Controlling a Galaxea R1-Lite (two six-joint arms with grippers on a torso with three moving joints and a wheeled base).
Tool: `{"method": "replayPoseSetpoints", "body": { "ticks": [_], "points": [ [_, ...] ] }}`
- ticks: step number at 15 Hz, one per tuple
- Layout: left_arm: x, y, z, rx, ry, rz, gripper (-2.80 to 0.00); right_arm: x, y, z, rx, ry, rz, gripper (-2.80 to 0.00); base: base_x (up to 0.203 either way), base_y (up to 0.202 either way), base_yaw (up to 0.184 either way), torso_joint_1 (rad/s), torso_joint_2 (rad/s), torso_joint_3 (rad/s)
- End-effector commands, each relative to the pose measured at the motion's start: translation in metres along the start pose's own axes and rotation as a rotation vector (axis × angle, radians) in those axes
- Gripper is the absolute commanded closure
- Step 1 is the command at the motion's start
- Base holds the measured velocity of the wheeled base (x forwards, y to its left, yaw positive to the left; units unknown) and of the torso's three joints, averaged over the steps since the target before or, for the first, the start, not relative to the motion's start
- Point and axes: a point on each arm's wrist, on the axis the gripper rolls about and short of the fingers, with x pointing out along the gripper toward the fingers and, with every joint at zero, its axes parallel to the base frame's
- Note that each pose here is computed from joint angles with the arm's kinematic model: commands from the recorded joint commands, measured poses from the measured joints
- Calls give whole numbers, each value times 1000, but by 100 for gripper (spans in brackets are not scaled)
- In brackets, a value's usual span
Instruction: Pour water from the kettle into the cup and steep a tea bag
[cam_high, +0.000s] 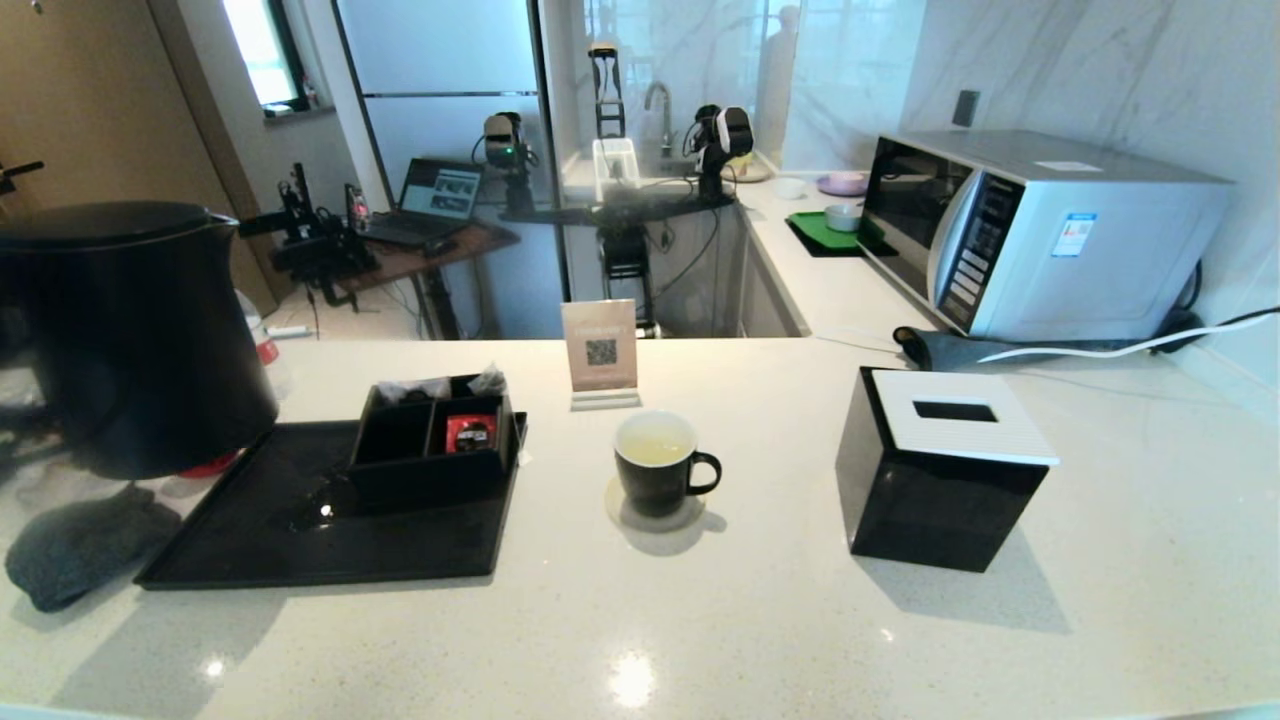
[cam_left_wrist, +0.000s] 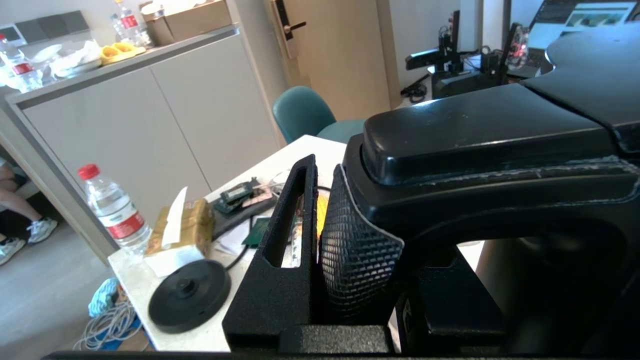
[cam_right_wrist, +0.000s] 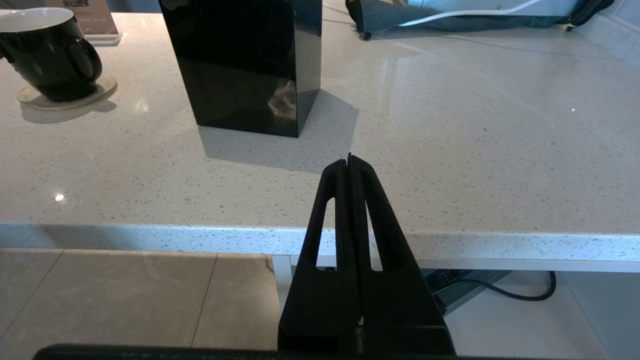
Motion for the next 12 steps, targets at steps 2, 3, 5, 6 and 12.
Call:
{"method": "replayPoseSetpoints", "body": {
  "ticks": [2, 3, 5, 6, 12],
  "points": [
    [23, -12, -34, 23, 34, 12, 0, 0, 0, 0, 0, 1, 0, 0, 0, 0, 0, 0, 0, 0],
    [27, -15, -42, 27, 32, 14, 0, 0, 0, 0, 0, 1, 0, 0, 0, 0, 0, 0, 0, 0],
    [32, -20, -60, 35, 18, 11, 0, 0, 0, 0, 0, 1, 0, 0, 0, 0, 0, 0, 0, 0],
    [33, -23, -70, 36, 10, 2, 0, 0, 0, 0, 0, 1, 0, 0, 0, 0, 0, 0, 0, 0],
    [38, -35, -107, 42, 43, -40, 0, 0, 0, 0, 0, 1, 0, 0, 0, 0, 0, 0, 0, 0]
  ]
}}
